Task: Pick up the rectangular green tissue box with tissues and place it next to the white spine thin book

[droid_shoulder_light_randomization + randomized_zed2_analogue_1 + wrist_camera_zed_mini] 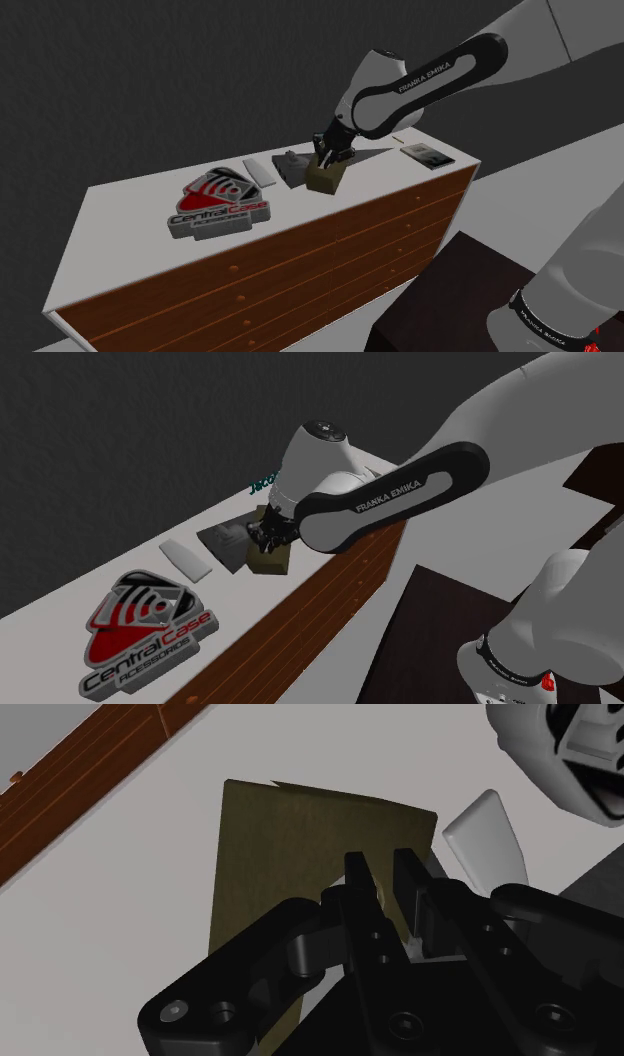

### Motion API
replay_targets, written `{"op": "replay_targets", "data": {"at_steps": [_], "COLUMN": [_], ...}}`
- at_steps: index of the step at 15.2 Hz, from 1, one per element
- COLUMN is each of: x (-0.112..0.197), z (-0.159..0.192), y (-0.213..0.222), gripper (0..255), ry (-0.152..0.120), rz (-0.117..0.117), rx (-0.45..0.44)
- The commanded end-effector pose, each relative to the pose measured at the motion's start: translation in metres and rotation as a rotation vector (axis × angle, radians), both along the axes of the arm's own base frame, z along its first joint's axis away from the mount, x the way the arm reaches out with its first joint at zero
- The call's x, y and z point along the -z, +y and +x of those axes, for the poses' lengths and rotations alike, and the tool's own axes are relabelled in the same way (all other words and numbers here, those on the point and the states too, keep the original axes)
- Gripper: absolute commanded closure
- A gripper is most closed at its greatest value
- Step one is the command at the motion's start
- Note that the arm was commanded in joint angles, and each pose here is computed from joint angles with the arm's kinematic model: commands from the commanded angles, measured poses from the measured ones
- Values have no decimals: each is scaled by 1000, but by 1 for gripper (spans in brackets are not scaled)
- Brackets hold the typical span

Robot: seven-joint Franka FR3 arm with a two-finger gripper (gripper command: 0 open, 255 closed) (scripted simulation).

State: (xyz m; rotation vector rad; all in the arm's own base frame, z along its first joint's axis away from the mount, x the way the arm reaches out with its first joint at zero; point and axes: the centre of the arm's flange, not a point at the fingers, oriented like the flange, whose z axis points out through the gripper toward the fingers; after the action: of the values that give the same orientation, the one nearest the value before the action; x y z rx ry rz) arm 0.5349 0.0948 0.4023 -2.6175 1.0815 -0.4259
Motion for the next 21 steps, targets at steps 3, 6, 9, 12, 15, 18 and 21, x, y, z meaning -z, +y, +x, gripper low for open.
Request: {"op": "replay_targets", "data": {"at_steps": [3, 6, 9, 12, 15, 18, 21], "x": [-21, -36, -52, -68, -84, -100, -116], "z": [0, 0, 0, 0, 0, 0, 0], "y": [1, 1, 1, 1, 1, 1, 1], "gripper": [255, 255, 255, 255, 255, 255, 255], "ry": [0, 0, 0, 0, 0, 0, 0], "rz": [0, 0, 0, 0, 0, 0, 0], "rx": [0, 0, 0, 0, 0, 0, 0]}}
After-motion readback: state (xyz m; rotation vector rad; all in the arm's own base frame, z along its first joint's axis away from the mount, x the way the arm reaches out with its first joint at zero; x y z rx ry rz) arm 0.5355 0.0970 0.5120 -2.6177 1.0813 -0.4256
